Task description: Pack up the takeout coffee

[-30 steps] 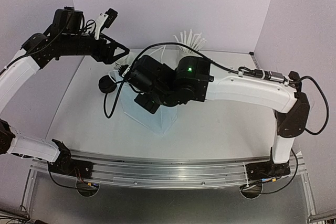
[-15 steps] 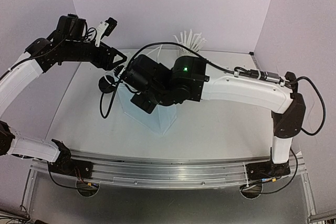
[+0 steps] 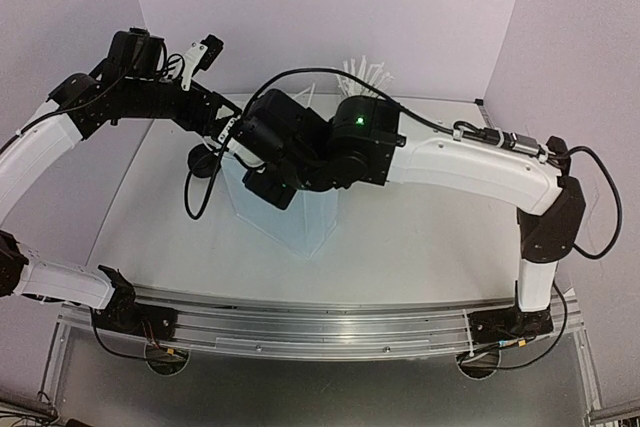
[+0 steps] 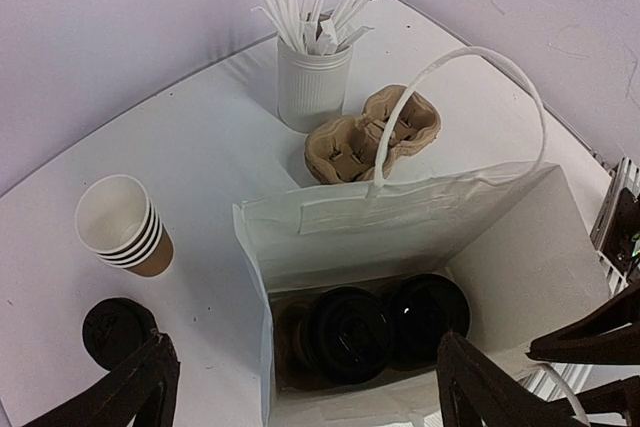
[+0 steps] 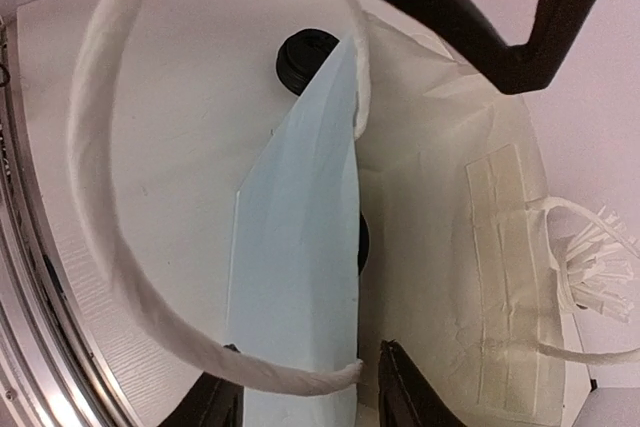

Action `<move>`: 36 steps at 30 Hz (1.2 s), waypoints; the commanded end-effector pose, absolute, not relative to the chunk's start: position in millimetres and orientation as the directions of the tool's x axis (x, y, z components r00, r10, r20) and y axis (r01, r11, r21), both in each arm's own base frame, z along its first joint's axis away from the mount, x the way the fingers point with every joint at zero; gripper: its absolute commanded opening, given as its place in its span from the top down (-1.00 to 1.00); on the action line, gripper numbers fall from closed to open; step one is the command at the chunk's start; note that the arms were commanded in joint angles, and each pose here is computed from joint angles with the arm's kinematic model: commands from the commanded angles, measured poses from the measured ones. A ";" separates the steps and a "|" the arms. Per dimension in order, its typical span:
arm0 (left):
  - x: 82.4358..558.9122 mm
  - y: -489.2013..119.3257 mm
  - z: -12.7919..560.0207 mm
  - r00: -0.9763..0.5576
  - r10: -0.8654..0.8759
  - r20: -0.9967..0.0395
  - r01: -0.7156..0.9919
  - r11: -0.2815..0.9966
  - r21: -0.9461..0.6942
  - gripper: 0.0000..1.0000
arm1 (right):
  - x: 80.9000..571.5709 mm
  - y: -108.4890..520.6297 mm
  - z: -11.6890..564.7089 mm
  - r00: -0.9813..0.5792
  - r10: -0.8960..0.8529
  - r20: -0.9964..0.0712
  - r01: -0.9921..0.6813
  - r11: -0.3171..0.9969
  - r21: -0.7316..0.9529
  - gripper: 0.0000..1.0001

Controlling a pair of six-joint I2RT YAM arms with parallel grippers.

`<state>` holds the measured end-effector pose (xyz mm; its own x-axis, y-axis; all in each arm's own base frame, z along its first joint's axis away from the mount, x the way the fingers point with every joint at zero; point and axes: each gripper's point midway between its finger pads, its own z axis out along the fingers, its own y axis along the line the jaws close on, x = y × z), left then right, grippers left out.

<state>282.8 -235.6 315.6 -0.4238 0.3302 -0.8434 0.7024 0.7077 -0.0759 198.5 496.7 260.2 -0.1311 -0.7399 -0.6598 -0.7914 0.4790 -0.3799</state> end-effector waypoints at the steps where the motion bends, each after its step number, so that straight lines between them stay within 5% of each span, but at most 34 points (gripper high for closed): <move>1: 280.2 -232.0 323.1 -0.404 0.316 -0.859 0.703 0.708 -0.071 -0.77 | 197.7 494.2 305.6 -0.095 -0.680 -0.727 -0.794 0.492 -0.357 0.01; 10: 287.6 -220.2 307.3 -0.440 0.339 -0.832 0.672 0.738 -0.055 -0.55 | 180.0 474.6 339.5 -0.118 -0.607 -0.786 -0.841 0.482 -0.245 -0.29; 17: 293.7 -216.6 329.2 -0.423 0.306 -0.853 0.662 0.748 -0.060 -0.56 | 183.9 453.2 363.0 -0.231 -0.503 -0.833 -0.847 0.526 -0.083 -0.67; 26: 316.7 -161.5 348.8 -0.411 0.281 -0.867 0.540 0.841 0.017 -0.53 | 277.4 352.3 384.8 -0.469 -0.176 -0.866 -0.488 0.868 0.088 -0.61; 32: 290.7 -144.0 305.9 -0.445 0.332 -0.832 0.556 0.831 0.034 -0.37 | 324.3 288.9 330.7 -0.615 -0.035 -0.788 -0.252 0.955 0.155 -0.58; 36: 263.5 -153.4 264.5 -0.407 0.439 -0.801 0.683 0.728 0.052 -0.29 | 341.5 292.2 286.1 -0.702 -0.063 -0.709 -0.245 0.957 0.158 -0.57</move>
<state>290.0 -145.0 294.7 -0.4583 0.3271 -0.8264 0.5581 0.8295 0.0188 330.9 288.2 319.1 -0.6171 -0.1083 -0.7794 -0.2851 0.9540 0.0931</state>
